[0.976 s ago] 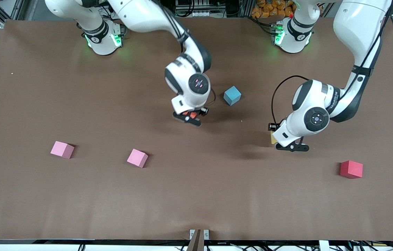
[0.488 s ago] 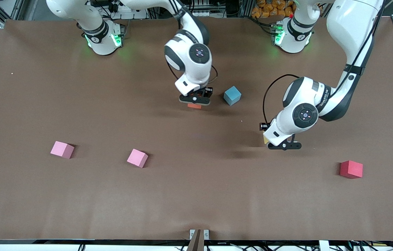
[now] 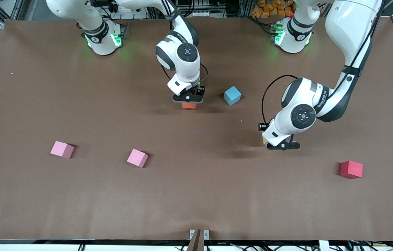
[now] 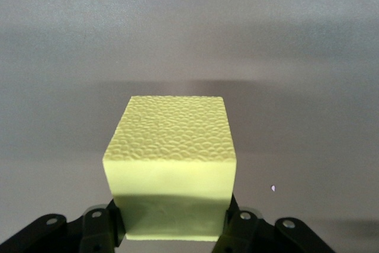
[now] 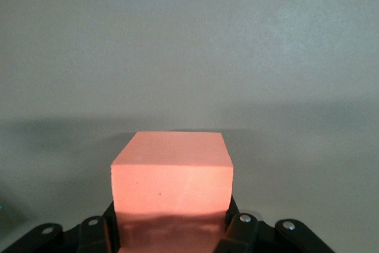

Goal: Arrange blocks into number 1
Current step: 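Carry the orange cube to the green cube with the right gripper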

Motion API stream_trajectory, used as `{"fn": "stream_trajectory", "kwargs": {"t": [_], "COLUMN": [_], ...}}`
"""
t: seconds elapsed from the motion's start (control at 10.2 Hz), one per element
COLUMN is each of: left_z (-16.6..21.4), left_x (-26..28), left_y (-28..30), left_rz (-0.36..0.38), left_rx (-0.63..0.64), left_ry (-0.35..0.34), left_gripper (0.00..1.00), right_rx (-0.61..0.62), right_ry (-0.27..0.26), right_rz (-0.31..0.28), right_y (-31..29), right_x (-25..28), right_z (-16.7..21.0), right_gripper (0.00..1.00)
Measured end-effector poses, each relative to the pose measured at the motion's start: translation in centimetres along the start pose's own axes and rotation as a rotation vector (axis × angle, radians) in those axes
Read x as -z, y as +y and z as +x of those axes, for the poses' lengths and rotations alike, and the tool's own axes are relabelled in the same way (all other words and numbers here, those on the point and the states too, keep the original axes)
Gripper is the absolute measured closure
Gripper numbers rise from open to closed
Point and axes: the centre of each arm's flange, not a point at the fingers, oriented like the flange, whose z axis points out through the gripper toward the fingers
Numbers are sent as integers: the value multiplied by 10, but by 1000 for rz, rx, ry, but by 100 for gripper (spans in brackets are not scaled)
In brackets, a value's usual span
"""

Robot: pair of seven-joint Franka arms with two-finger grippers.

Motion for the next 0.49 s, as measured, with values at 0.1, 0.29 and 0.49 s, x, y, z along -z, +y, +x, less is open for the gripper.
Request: {"fn": "stream_trajectory", "kwargs": {"t": [0.1, 0.29, 0.49], "left_z": [-1, -1, -1], "left_x": [0, -2, -5], "left_y": [1, 4, 4], "left_rz": [0, 2, 2], "left_rx": [-2, -6, -10], "left_ry": [0, -4, -8], "left_gripper": [39, 39, 39], "right_rx": [9, 24, 36], "right_ry": [5, 7, 8], "right_rz": [3, 3, 4], "right_y": [-1, -2, -6], "right_x": [-5, -10, -11], "right_z": [-6, -16, -22], "right_gripper": [37, 37, 37]}}
